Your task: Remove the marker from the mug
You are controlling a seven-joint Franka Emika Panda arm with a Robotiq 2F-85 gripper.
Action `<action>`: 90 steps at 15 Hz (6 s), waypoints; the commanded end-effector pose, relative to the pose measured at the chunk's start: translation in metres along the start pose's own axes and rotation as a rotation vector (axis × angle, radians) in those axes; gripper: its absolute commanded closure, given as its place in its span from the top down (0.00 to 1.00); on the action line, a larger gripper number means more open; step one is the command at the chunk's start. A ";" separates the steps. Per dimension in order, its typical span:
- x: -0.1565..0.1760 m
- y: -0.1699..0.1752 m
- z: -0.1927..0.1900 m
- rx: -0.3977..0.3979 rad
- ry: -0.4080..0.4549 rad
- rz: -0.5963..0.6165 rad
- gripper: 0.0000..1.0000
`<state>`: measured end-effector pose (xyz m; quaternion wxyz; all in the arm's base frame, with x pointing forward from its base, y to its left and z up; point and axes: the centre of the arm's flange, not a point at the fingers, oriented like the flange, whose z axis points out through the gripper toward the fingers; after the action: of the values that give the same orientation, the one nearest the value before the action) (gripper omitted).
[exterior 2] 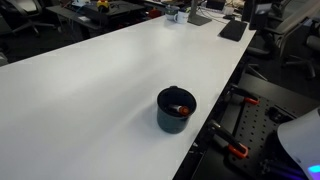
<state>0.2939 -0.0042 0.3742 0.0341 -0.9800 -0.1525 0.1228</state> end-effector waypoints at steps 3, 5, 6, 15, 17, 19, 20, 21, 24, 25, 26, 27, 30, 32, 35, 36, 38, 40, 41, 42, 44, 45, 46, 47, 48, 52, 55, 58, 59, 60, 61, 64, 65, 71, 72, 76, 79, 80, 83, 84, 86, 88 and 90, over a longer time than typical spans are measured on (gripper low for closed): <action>0.064 -0.024 0.066 0.088 -0.019 0.100 1.00; 0.078 -0.030 0.082 0.104 -0.005 0.126 1.00; 0.085 -0.033 0.091 0.107 0.005 0.146 1.00; 0.117 -0.034 0.131 0.211 0.040 0.348 0.87; 0.119 -0.033 0.134 0.225 0.032 0.370 0.77; 0.120 -0.031 0.137 0.234 0.027 0.383 0.61; 0.121 -0.031 0.138 0.237 0.026 0.389 0.59; 0.121 -0.030 0.139 0.240 0.026 0.394 0.51; 0.122 -0.027 0.143 0.238 0.025 0.402 0.44; 0.122 -0.027 0.144 0.235 0.024 0.405 0.45; 0.122 -0.027 0.148 0.228 0.025 0.403 0.52; 0.122 -0.027 0.151 0.220 0.029 0.401 0.55; 0.121 -0.029 0.161 0.197 0.039 0.391 0.57; 0.121 -0.031 0.166 0.183 0.042 0.382 0.55; 0.122 -0.036 0.171 0.175 0.037 0.376 0.46; 0.122 -0.038 0.172 0.172 0.034 0.372 0.45; 0.122 -0.040 0.174 0.168 0.027 0.367 0.23; 0.122 -0.042 0.175 0.165 0.022 0.362 0.08; 0.122 -0.042 0.175 0.165 0.020 0.359 0.00; 0.121 -0.042 0.175 0.165 0.020 0.358 0.01; 0.121 -0.043 0.174 0.164 0.019 0.355 0.05; 0.121 -0.042 0.173 0.163 0.018 0.354 0.05; 0.122 -0.042 0.170 0.164 0.015 0.354 0.05; 0.122 -0.042 0.163 0.163 0.020 0.348 0.05; 0.122 -0.042 0.154 0.158 0.030 0.343 0.05; 0.132 -0.036 0.100 0.145 0.072 0.358 0.05; 0.138 -0.024 0.053 0.197 0.058 0.377 0.05; 0.142 -0.001 0.014 0.231 0.107 0.416 0.05; 0.144 0.009 0.005 0.224 0.157 0.437 0.05; 0.147 0.021 -0.001 0.211 0.210 0.456 0.05; 0.149 0.031 -0.004 0.197 0.255 0.469 0.05; 0.152 0.056 0.005 0.092 0.411 0.458 0.05; 0.153 0.061 0.010 0.050 0.451 0.441 0.05; 0.148 0.068 0.086 -0.180 0.580 0.274 0.05; 0.144 0.070 0.102 -0.203 0.578 0.248 0.05; 0.130 0.091 0.158 -0.226 0.491 0.205 0.05; 0.120 0.111 0.180 -0.205 0.378 0.238 0.05; 0.120 0.112 0.188 -0.193 0.344 0.248 0.05; 0.118 0.107 0.208 -0.136 0.204 0.285 0.05; 0.118 0.103 0.214 -0.123 0.169 0.294 0.05; 0.121 0.099 0.216 -0.106 0.123 0.307 0.44; 0.123 0.096 0.218 -0.094 0.076 0.312 0.50; 0.125 0.093 0.220 -0.078 0.034 0.313 0.65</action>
<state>0.3747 -0.0501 0.1252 -0.0285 -0.9968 -0.0043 0.0740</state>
